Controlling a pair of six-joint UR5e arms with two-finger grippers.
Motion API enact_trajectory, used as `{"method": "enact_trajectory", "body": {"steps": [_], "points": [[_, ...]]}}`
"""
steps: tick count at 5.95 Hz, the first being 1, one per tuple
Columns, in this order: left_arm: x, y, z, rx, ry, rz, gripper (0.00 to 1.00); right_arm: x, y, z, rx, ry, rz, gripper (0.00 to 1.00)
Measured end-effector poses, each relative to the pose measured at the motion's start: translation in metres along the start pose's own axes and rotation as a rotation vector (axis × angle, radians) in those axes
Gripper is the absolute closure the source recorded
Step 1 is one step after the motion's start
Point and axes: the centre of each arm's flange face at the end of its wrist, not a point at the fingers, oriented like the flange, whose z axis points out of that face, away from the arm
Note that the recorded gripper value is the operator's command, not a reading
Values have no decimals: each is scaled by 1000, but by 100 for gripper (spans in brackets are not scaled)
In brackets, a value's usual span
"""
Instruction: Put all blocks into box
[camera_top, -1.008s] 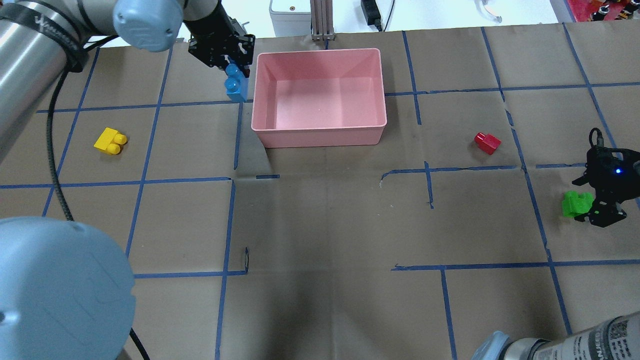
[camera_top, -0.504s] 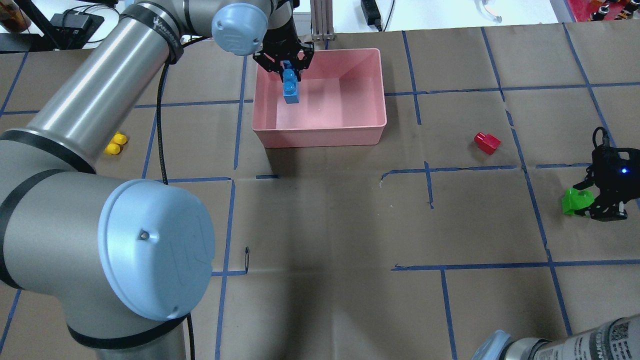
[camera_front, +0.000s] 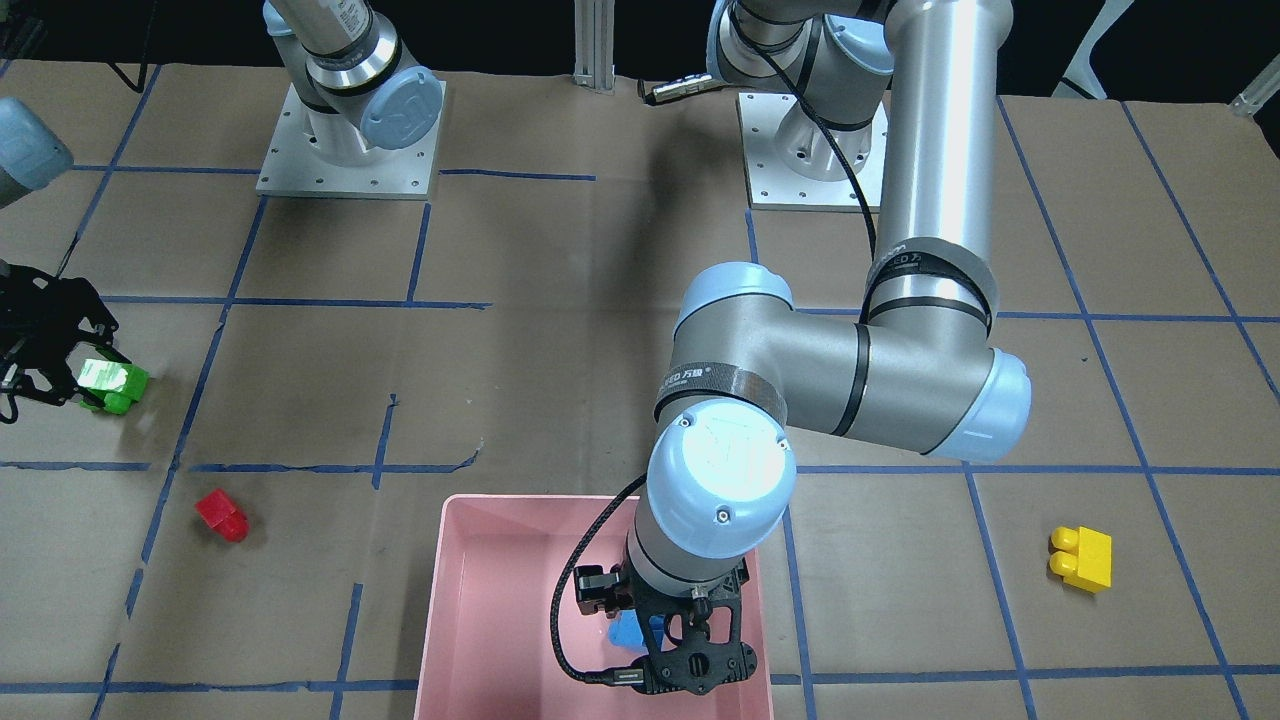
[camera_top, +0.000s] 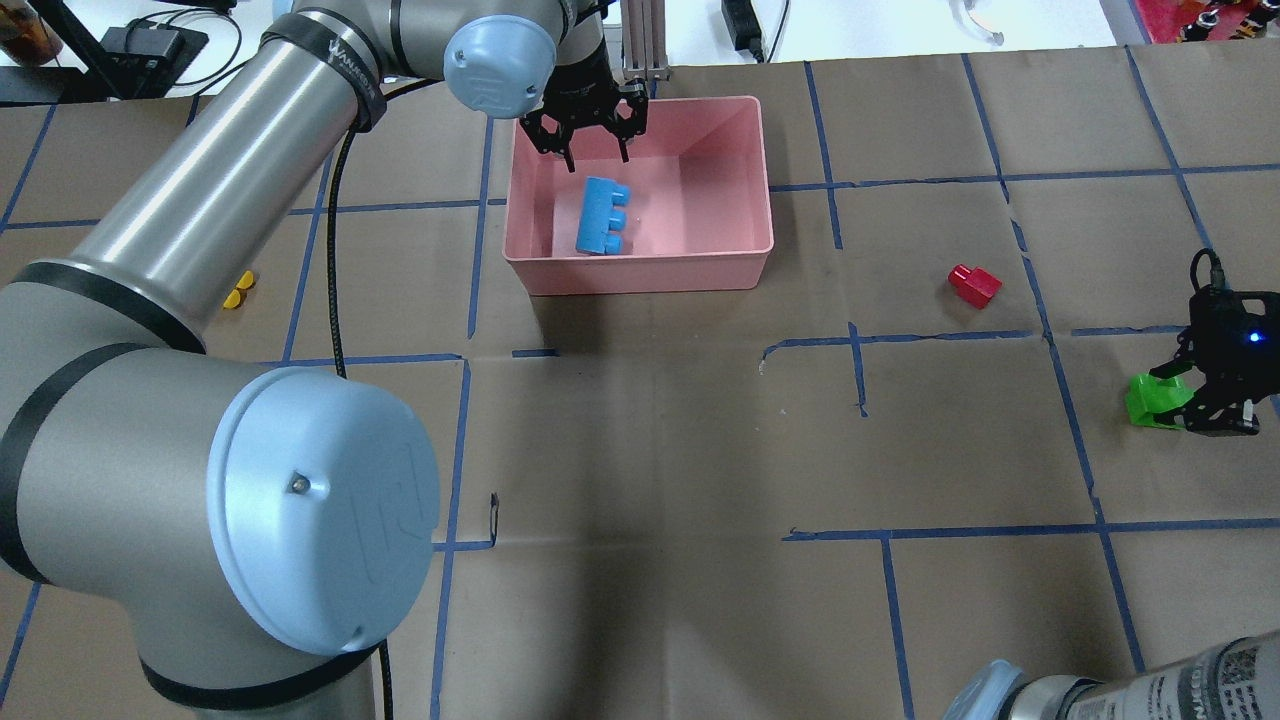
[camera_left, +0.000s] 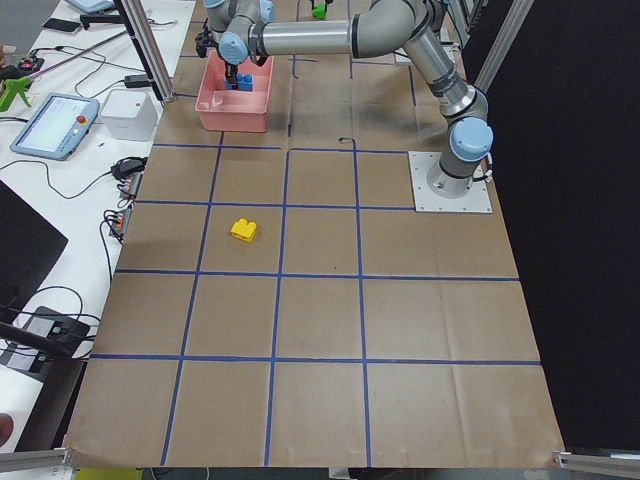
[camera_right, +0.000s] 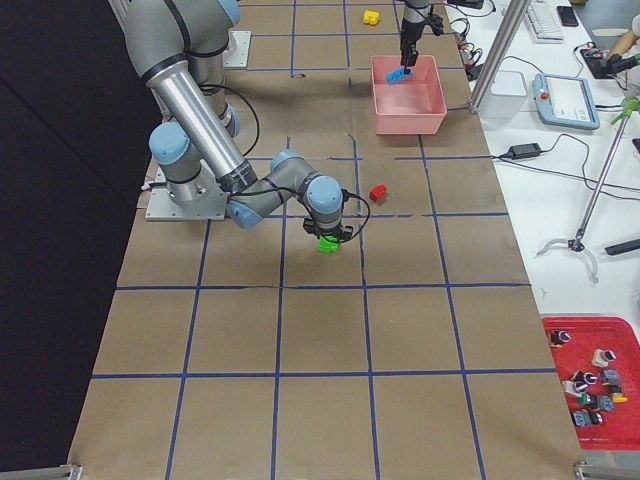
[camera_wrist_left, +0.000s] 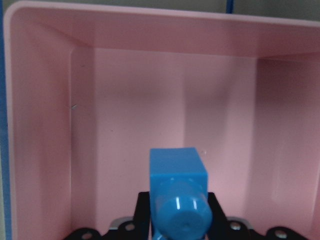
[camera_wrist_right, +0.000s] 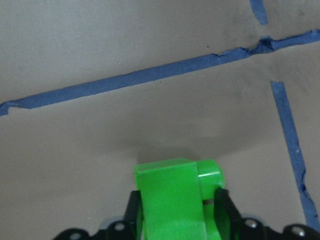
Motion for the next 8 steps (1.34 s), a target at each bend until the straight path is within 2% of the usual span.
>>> {"method": "enact_trajectory", "body": {"steps": [2, 3, 5, 6, 8], "points": [[-10, 4, -43, 46, 15, -32, 0, 6, -1, -20, -27, 31, -1, 94], [-40, -2, -77, 75, 20, -56, 0, 8, -1, -25, -31, 39, -3, 95], [-147, -19, -124, 74, -2, -31, 0, 15, -8, -40, -32, 55, -12, 97], [-207, -21, -136, 65, -14, 6, 0, 28, -26, -57, -24, 74, -22, 97], [-343, -13, -140, 28, -32, 82, 0, 66, -103, -97, 12, 98, -31, 97]]}}
